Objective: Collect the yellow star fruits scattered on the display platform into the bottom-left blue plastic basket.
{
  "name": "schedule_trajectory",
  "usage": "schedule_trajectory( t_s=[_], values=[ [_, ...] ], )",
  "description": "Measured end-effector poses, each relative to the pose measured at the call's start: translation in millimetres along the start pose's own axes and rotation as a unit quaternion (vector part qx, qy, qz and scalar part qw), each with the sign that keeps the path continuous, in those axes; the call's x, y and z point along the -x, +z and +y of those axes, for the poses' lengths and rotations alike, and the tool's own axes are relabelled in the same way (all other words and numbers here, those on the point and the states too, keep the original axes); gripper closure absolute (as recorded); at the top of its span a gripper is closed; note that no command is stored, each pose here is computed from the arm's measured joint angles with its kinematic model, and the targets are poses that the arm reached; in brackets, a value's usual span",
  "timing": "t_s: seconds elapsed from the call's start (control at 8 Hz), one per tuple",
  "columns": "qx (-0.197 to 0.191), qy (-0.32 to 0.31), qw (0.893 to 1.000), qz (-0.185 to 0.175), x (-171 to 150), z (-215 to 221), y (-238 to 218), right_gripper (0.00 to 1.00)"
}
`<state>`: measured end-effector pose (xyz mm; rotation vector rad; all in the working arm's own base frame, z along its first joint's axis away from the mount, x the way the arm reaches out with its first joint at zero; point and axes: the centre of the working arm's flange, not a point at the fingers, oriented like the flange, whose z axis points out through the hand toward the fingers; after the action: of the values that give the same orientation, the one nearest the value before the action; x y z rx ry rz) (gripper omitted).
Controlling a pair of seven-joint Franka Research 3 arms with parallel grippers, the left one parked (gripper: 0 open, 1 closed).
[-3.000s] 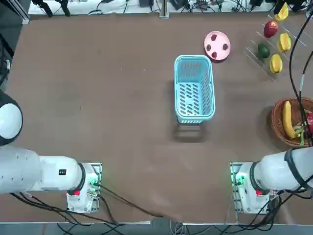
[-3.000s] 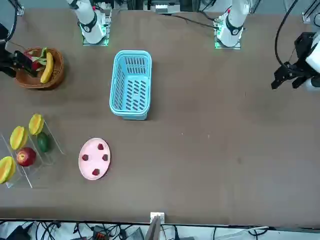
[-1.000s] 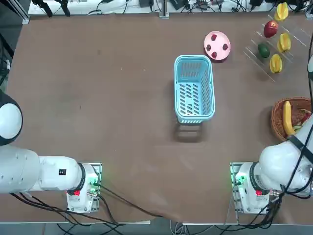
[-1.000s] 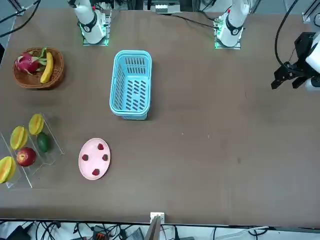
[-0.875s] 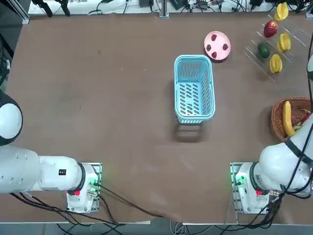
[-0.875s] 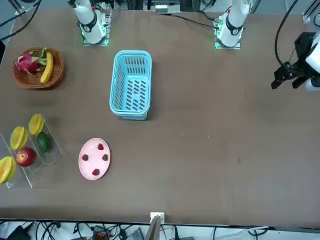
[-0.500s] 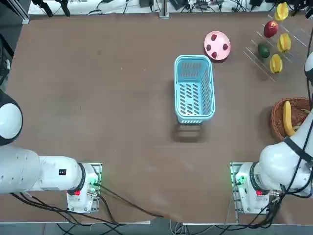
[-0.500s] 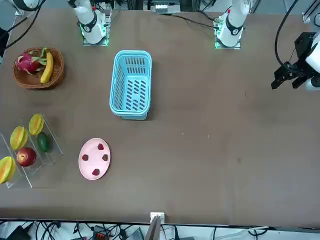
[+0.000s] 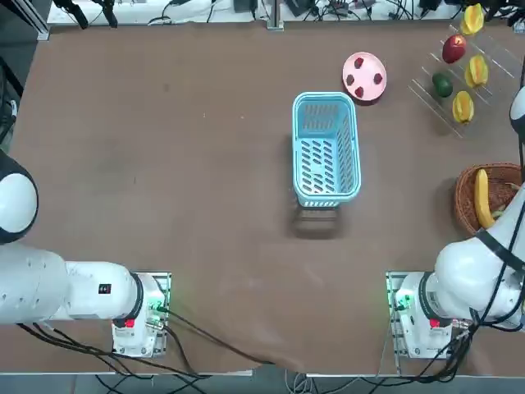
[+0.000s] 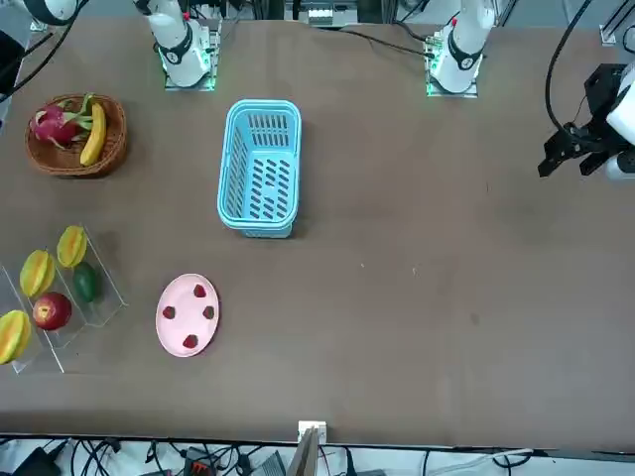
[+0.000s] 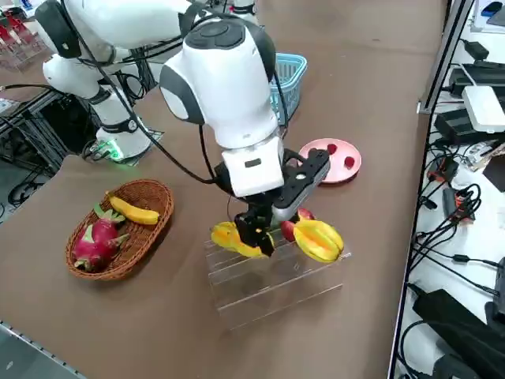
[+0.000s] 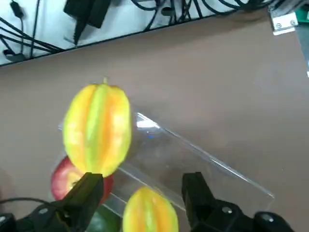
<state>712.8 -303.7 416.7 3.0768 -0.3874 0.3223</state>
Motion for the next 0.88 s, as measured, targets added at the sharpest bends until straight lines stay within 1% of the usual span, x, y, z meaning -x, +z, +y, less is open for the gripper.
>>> schedule_trajectory(
  t_s=[0.25,0.5,0.88],
  values=[
    [-0.017,0.005,1.0,0.003,-3.1,-20.3,-0.1,0.0],
    [-0.026,0.015,0.999,0.012,-6.6,-34.3,-1.7,0.01],
    [-0.025,0.02,0.999,0.027,-9.8,-32.4,4.0,0.0]
  ],
)
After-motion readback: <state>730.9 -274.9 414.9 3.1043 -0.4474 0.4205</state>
